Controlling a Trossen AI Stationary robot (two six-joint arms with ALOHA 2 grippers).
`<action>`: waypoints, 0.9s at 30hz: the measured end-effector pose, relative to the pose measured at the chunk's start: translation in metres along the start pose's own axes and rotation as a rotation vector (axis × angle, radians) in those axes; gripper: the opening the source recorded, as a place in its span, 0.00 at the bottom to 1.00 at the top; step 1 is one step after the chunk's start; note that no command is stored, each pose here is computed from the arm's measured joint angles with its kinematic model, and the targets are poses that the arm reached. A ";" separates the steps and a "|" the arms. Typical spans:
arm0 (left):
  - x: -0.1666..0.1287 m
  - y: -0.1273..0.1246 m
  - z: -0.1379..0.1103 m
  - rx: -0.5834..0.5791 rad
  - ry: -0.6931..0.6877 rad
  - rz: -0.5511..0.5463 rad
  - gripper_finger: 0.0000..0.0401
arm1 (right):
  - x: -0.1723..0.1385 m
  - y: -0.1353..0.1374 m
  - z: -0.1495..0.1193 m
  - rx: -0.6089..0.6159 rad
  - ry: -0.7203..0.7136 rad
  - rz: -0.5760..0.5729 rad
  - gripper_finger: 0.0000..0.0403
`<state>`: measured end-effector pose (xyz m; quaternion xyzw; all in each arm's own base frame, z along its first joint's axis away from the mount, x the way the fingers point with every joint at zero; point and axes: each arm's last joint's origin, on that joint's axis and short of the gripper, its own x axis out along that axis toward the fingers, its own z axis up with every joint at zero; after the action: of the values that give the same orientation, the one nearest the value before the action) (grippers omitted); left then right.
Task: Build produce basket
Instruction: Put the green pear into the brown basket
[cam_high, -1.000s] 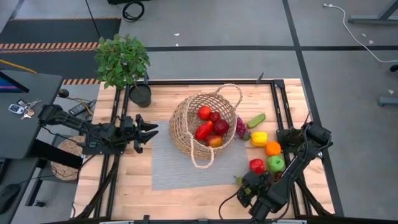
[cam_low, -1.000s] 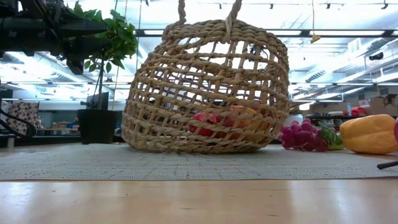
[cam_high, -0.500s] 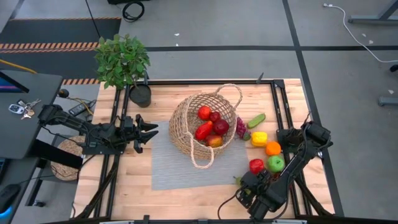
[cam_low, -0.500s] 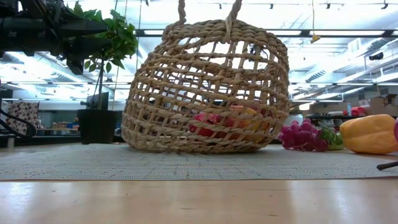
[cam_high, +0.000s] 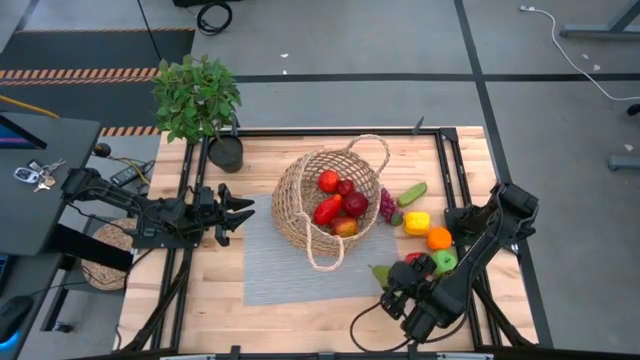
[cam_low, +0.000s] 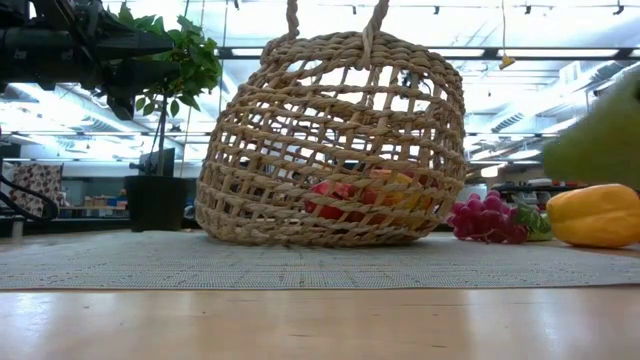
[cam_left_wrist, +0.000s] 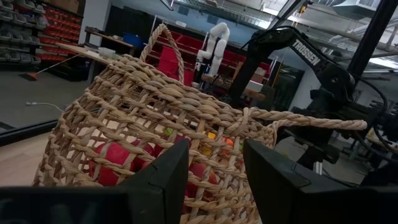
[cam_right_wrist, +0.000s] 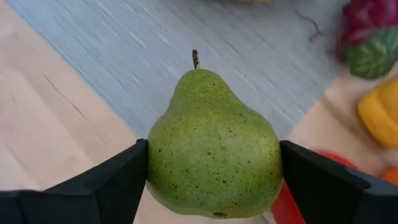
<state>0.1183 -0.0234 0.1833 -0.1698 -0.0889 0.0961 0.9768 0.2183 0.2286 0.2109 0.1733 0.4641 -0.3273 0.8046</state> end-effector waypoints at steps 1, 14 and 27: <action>0.000 0.000 0.000 0.000 0.000 0.000 0.40 | 0.000 0.000 0.002 -0.002 -0.007 0.004 0.86; 0.000 0.000 0.000 0.000 0.000 0.000 0.40 | -0.048 -0.011 0.043 -0.020 -0.239 0.153 0.86; 0.000 0.000 0.000 0.000 0.000 0.000 0.40 | -0.112 -0.026 0.102 -0.065 -0.640 0.214 0.86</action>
<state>0.1183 -0.0234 0.1834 -0.1700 -0.0891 0.0959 0.9767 0.2251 0.1911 0.3601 0.0838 0.1772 -0.2639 0.9444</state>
